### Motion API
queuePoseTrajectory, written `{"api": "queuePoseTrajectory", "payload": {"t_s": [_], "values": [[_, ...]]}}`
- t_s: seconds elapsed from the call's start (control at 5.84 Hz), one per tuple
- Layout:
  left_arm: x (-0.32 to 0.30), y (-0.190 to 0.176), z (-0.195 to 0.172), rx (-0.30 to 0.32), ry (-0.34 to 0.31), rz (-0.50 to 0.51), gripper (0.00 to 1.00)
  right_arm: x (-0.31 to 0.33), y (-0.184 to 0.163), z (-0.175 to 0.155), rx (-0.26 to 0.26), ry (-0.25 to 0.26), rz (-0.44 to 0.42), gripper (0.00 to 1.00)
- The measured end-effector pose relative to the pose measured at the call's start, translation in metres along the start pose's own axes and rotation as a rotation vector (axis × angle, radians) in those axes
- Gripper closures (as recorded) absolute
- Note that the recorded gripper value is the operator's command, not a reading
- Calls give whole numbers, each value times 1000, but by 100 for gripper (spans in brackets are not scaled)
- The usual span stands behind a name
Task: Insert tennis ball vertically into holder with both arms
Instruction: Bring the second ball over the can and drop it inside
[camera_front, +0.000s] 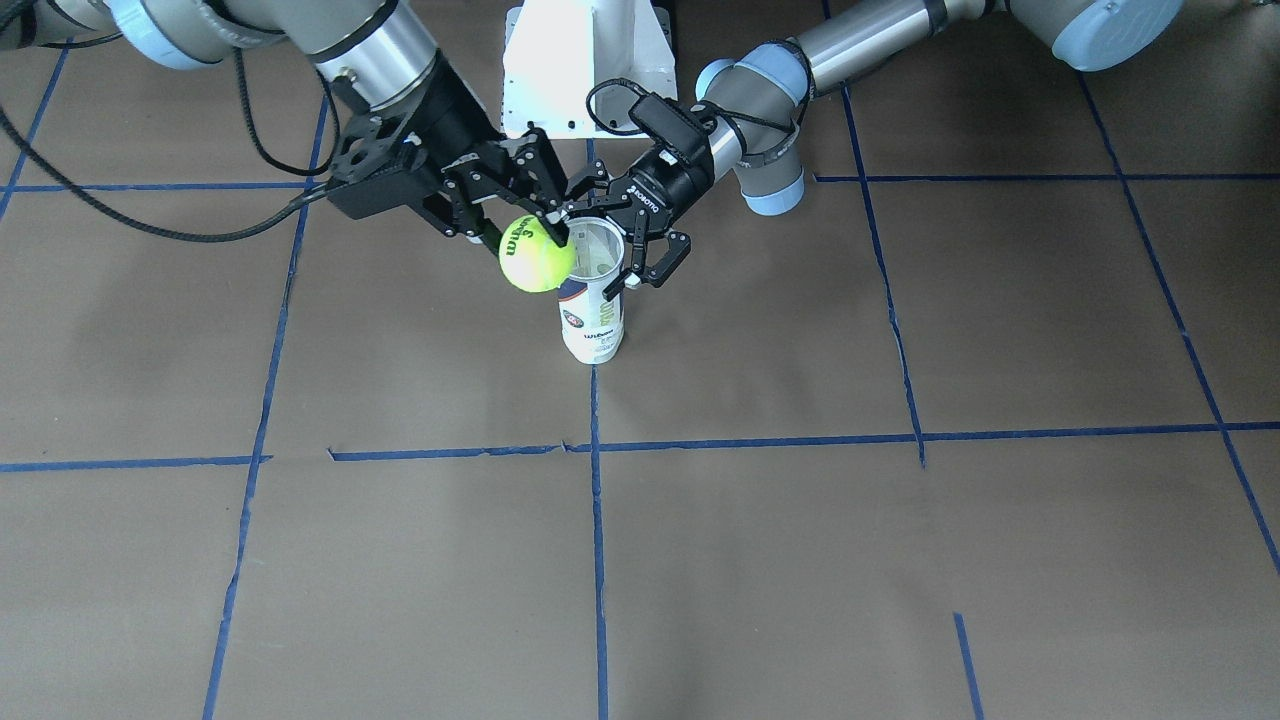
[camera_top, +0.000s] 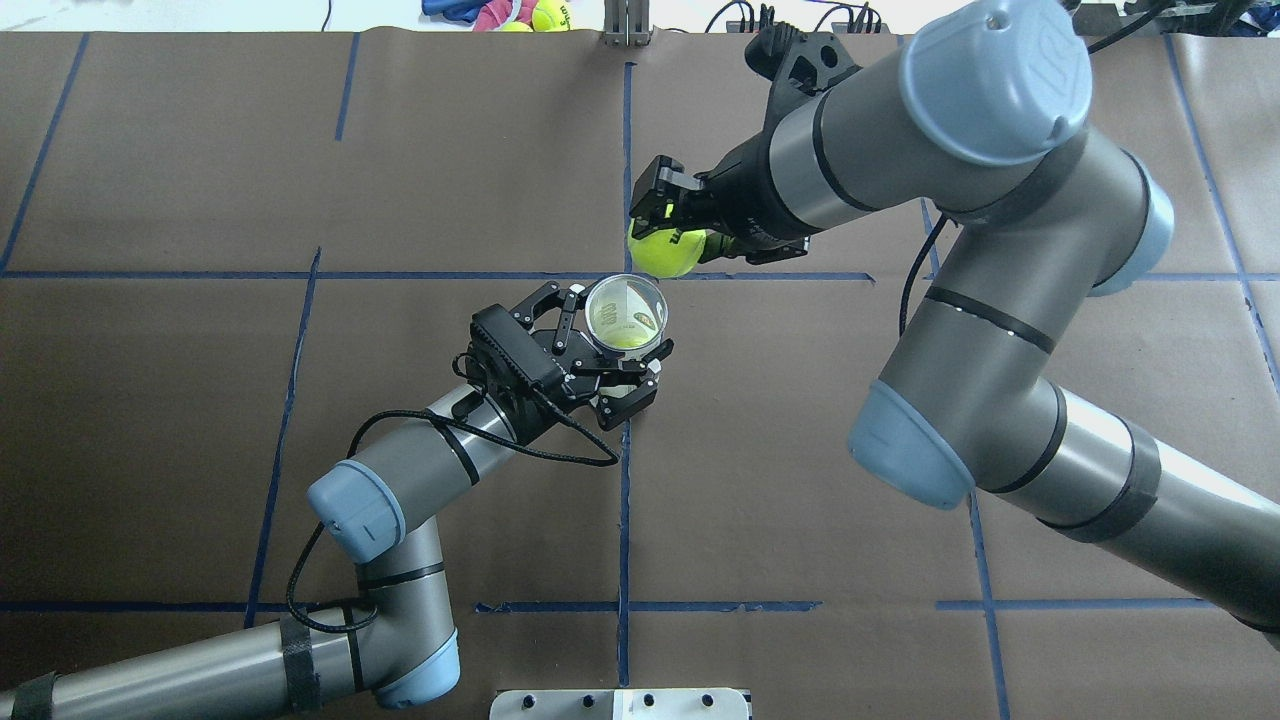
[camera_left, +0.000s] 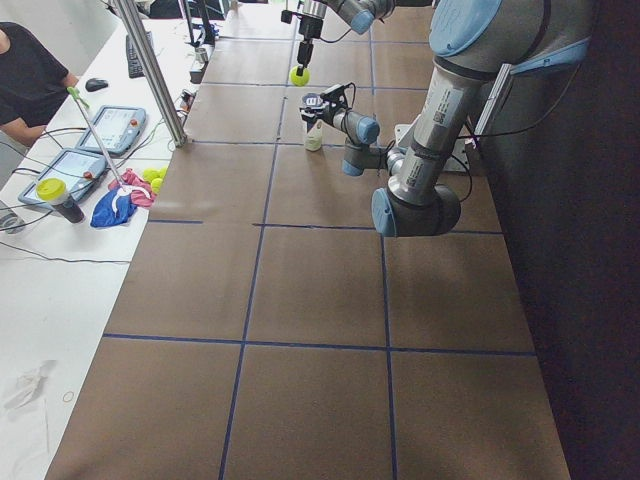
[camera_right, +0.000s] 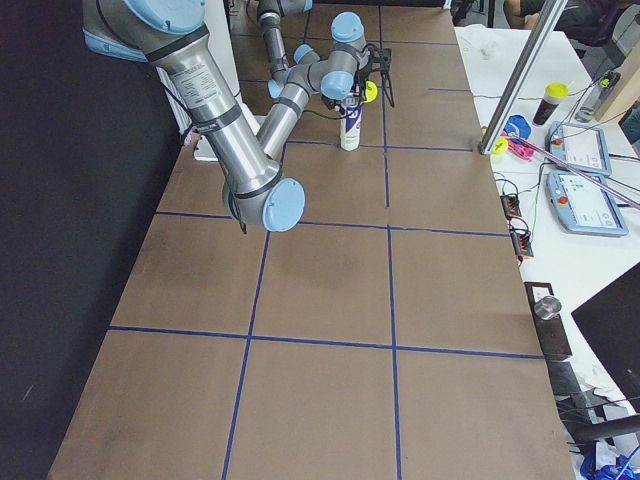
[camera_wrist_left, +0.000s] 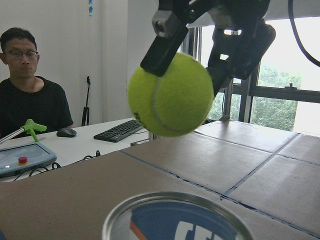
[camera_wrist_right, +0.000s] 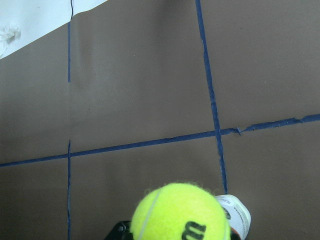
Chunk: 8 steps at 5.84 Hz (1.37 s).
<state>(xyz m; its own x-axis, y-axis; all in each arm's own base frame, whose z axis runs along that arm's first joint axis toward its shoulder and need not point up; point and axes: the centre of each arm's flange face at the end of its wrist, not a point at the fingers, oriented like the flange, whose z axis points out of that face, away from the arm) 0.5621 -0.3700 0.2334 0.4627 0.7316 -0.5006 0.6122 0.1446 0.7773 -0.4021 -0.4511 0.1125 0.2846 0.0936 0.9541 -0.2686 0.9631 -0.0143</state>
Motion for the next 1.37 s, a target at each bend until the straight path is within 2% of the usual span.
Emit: {"api": "queuePoseTrajectory", "payload": {"t_s": [0.17,0.69,0.86,1.37], "values": [[-2,1,0,-1,-3,2,4,-7,13,8,6,-1,-1,71],[-3,2,-1,-3,-4,3,4,-10,37,14,-8,17,-7,37],[-3,2,-1,-3,-4,2,4,-12,43,14,-17,28,-6,30],[-3,2,-1,-3,-3,0,4,-15,45,14,-20,30,-8,17]]}}
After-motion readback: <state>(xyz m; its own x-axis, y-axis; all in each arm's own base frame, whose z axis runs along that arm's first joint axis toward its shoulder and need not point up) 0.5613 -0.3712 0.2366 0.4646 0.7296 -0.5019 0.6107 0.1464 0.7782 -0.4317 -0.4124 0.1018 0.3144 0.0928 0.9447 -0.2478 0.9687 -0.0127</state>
